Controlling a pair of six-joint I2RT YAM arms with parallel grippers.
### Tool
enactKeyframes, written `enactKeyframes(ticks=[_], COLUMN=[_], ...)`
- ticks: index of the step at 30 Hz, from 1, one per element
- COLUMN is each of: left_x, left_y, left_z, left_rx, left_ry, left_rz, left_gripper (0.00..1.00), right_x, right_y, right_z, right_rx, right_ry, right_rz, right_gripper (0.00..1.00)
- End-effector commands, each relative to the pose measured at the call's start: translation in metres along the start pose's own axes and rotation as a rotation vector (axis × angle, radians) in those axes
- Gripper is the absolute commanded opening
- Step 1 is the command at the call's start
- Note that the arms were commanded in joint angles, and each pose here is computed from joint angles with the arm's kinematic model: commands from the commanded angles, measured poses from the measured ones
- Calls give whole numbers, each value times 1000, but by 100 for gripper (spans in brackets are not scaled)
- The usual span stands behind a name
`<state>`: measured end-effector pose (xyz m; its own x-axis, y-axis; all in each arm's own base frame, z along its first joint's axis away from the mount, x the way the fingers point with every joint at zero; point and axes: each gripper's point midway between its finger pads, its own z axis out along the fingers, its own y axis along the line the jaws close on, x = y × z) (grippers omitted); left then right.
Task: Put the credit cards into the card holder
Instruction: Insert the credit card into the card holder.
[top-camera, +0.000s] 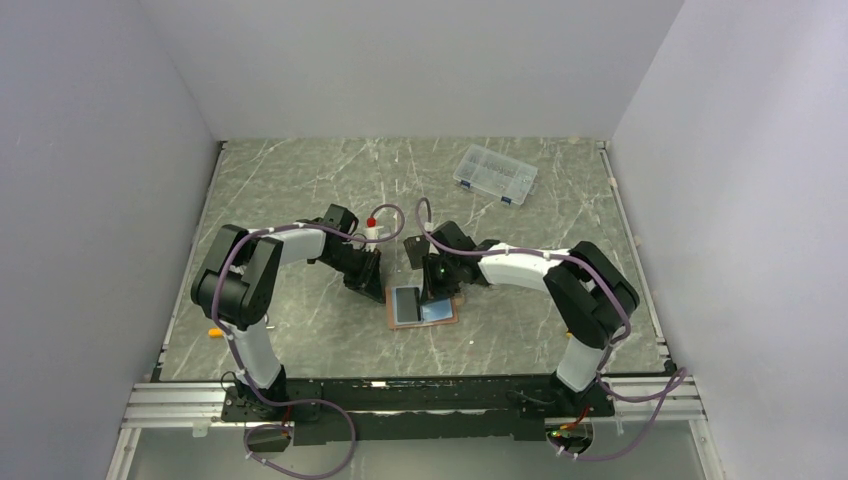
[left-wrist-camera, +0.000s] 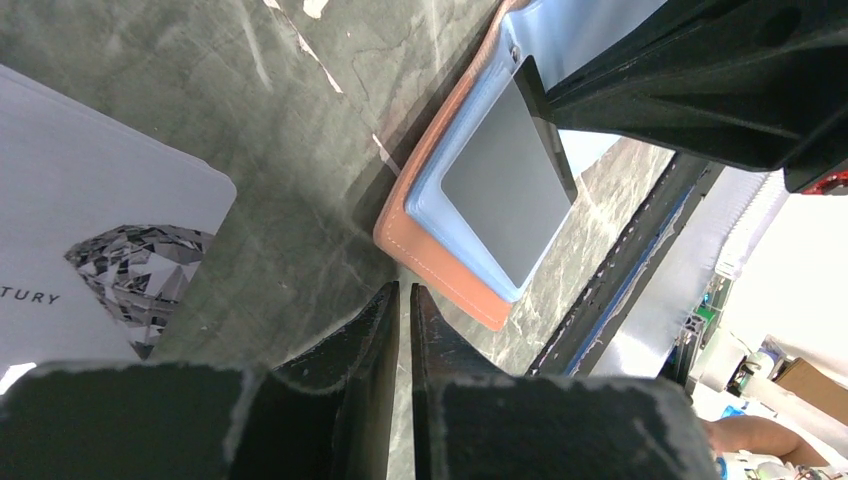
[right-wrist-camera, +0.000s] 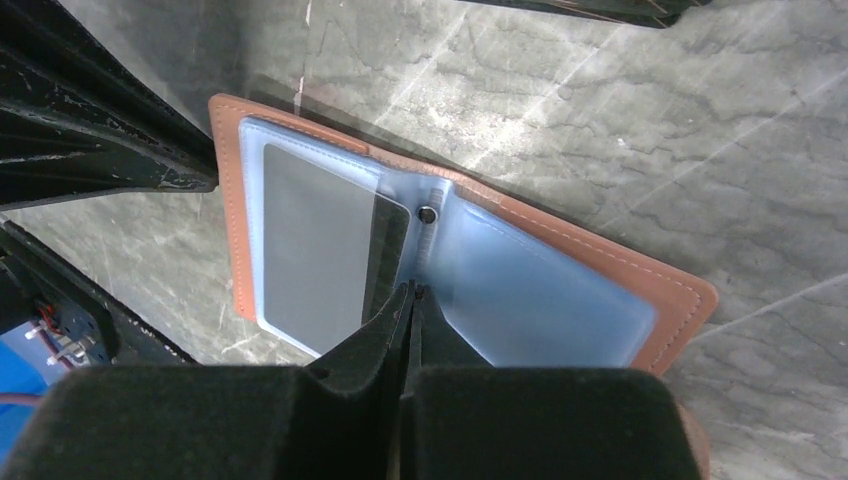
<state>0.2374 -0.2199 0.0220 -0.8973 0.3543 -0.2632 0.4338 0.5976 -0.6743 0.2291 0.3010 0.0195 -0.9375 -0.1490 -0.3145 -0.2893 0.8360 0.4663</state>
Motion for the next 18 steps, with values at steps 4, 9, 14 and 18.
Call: enactKeyframes(ticks=[4, 9, 14, 18], left_x=[-3, -8, -9, -7], left_y=[3, 2, -1, -4], left_z=[5, 7, 8, 8], left_rx=[-6, -4, 4, 15], left_ry=[8, 3, 3, 5], left_rz=[29, 35, 48, 52], left_gripper=[14, 14, 14, 14], right_x=[-10, -8, 0, 6], right_y=[23, 33, 38, 38], right_z=[8, 6, 8, 11], right_rx=[-43, -41, -38, -37], right_ry=[-33, -36, -15, 1], right_rz=[-14, -37, -63, -67], right_gripper=[0, 0, 0, 0])
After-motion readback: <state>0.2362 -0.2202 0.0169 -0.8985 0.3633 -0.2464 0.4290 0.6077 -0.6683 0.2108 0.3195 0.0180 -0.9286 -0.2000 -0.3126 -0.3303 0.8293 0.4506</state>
